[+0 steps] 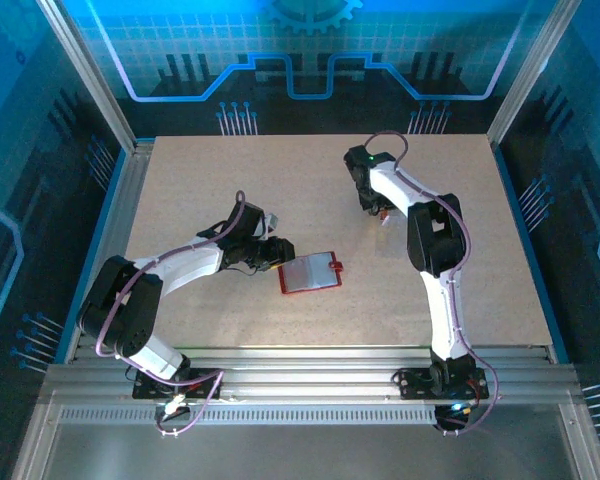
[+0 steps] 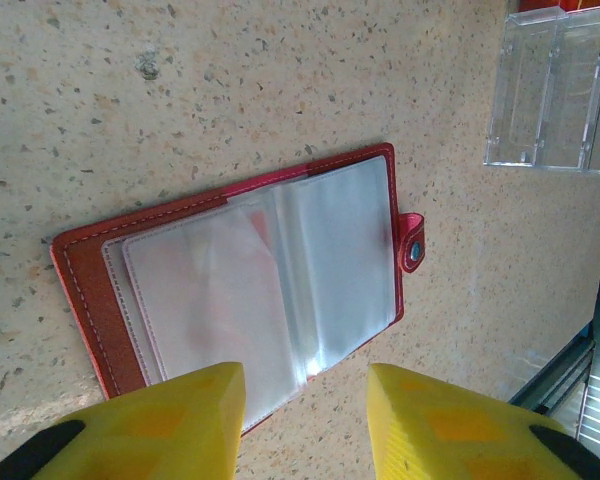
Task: Put the credit cards into the card holder
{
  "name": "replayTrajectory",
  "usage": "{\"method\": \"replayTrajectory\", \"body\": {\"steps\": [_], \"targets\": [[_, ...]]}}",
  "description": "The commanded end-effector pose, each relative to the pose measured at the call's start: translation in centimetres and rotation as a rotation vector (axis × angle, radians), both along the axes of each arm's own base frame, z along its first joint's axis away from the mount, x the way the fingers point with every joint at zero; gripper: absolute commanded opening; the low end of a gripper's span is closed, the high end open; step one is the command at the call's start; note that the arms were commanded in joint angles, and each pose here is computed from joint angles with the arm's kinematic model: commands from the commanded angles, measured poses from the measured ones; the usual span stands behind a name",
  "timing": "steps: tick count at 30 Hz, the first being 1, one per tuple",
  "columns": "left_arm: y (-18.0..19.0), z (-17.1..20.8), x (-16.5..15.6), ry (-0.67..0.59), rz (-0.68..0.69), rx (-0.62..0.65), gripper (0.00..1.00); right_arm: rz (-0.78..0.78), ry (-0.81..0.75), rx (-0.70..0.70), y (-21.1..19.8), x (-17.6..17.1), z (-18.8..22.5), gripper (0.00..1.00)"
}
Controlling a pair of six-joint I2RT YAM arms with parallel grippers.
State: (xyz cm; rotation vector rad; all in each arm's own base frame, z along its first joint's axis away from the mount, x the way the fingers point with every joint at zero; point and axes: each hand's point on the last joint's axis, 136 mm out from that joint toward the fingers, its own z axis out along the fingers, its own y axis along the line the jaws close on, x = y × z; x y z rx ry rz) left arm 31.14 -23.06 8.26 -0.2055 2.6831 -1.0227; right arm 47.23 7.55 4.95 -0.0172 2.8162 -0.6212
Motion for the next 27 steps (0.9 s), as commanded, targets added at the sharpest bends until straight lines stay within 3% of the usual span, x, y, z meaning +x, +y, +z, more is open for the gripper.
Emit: {"method": "replayTrajectory", "body": {"steps": [1,14,27], "targets": [[-0.4,1.9,0.5,-0.034,-0.002,-0.045,0.38,0.001,0.024,0.143,1.3,-0.6,0.0,0.31],[-0.6,2.0,0.7,-0.028,-0.001,-0.055,0.38,0.104,0.083,0.413,6.7,-2.5,-0.2,0.22],[-2.6,2.5,1.5,-0.019,-0.041,-0.095,0.37,0.151,0.086,0.655,10.2,-3.3,2.7,0.32]]}}
